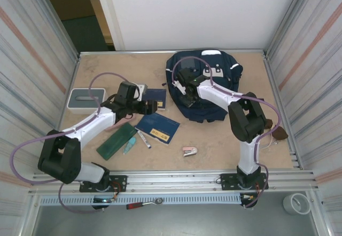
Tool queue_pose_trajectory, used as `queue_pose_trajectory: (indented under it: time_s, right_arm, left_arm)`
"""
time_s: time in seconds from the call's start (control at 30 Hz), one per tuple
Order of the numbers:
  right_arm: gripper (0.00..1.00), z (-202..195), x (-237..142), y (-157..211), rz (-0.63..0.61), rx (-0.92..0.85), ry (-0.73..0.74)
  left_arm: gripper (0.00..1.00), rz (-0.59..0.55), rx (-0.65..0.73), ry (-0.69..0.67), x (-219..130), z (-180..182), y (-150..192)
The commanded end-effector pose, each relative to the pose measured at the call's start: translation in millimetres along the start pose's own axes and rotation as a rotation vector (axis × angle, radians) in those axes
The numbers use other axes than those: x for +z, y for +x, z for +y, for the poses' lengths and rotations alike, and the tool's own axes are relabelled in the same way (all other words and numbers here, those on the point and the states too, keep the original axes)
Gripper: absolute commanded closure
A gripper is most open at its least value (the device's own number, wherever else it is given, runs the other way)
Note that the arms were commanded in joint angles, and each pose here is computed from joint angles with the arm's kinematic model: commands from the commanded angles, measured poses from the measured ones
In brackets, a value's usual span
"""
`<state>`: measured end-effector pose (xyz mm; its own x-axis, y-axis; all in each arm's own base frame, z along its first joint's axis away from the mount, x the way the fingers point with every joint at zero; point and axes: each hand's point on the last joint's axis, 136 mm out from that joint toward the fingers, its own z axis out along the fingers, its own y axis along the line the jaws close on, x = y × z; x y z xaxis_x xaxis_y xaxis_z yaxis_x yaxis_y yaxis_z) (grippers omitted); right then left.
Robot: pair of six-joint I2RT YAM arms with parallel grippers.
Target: Pack the student bag
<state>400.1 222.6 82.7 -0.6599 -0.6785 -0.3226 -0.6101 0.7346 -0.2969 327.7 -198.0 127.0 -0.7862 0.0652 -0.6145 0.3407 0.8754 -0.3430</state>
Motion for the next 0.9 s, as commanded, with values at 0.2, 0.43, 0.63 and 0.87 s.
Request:
queue_pose_trajectory:
  time_s: [0.2,0.43,0.63,0.87]
  right_arm:
    - [1.00,-53,-106,-41,-0.224,0.243,-0.042]
    - [1.00,-63,-144,-54,-0.341,0.432,-0.265]
    - [1.00,-70,-160,-62,-0.407,0.544,-0.399]
    - [1.00,-71,-155,-65,-0.406,0.611,-0.442]
  left_arm:
    - [0.19,-0.085,0.008,0.210,-19,-69,-16]
    - [0.18,-0.115,-0.001,0.411,-19,-128,-50]
    - [0.18,-0.098,-0.041,0.498,2,-159,-70]
    - [0.18,-0.067,-0.123,0.554,28,-173,-76]
